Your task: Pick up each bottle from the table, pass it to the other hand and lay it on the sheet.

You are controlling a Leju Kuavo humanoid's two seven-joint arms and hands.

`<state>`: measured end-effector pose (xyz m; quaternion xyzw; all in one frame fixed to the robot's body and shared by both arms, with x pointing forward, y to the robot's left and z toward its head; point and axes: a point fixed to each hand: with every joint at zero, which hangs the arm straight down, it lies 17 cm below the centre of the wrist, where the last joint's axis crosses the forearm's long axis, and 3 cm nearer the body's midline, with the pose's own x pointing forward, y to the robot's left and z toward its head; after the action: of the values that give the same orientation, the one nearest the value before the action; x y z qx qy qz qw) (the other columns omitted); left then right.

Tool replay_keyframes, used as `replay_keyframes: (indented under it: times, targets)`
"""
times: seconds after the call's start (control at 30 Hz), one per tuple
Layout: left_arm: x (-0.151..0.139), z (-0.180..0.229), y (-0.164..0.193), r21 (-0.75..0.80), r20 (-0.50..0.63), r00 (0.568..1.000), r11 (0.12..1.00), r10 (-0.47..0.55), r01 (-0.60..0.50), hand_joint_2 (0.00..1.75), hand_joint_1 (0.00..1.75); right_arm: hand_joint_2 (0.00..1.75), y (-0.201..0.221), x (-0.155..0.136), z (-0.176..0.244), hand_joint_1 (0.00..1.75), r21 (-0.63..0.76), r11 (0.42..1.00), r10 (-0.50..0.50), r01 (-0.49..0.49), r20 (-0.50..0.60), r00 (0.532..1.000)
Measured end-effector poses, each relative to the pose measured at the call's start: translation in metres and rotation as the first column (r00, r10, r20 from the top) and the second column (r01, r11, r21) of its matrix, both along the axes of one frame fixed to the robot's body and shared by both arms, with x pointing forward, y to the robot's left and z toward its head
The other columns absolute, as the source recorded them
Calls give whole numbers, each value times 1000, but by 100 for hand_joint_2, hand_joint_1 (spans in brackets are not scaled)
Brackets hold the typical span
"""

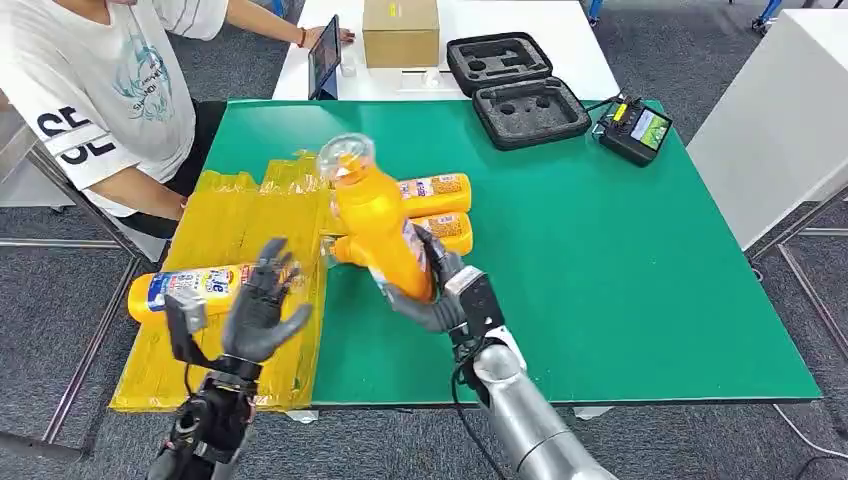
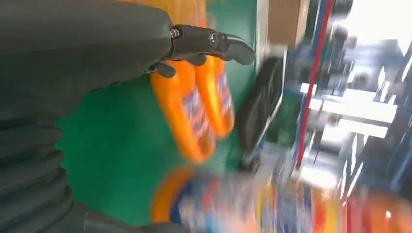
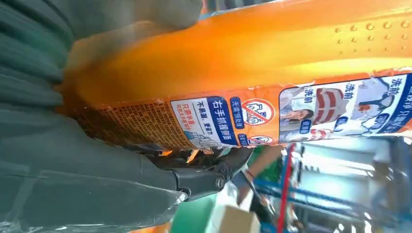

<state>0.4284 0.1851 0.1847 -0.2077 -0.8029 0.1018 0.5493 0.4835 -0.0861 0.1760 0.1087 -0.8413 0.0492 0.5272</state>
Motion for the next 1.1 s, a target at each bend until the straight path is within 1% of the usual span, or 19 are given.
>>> replay_keyframes:
  times: [0.1, 0.17, 0.27, 0.37, 0.63, 0.77, 0.83, 0.93, 1.1]
  targets:
    - [-7, 5, -34, 15, 12, 996, 996, -92, 91, 175, 0, 175, 16, -5, -10, 175, -7, 1000, 29, -29, -26, 999]
    - [-10, 8, -50, 22, 19, 990, 990, -137, 137, 175, 0, 175, 23, -7, -14, 175, -6, 999, 41, -41, -40, 998]
    - [-14, 12, -67, 25, 29, 982, 982, -187, 187, 175, 0, 175, 28, -9, -19, 175, -12, 999, 53, -53, -52, 997]
    - [-14, 11, -73, 28, 24, 978, 978, -208, 208, 175, 0, 175, 29, -10, -23, 175, -14, 998, 56, -57, -62, 996]
    - [-13, 6, -78, 41, 11, 973, 972, -230, 230, 175, 0, 175, 33, -13, -30, 175, -24, 997, 65, -67, -78, 995]
    - [-8, 1, -79, 30, -4, 973, 972, -232, 232, 175, 0, 175, 40, -14, -32, 175, -62, 995, 75, -79, -71, 995]
    - [-2, 1, -77, 28, -11, 976, 975, -219, 220, 175, 0, 175, 51, -19, -34, 175, -101, 989, 105, -111, -62, 993]
    - [8, 4, -73, 32, -15, 981, 981, -191, 191, 175, 0, 175, 80, -33, -38, 175, -152, 971, 176, -183, -59, 983]
    - [17, -1, -60, 32, -40, 989, 989, -140, 142, 175, 0, 175, 104, -41, -41, 175, -203, 949, 234, -242, -61, 970]
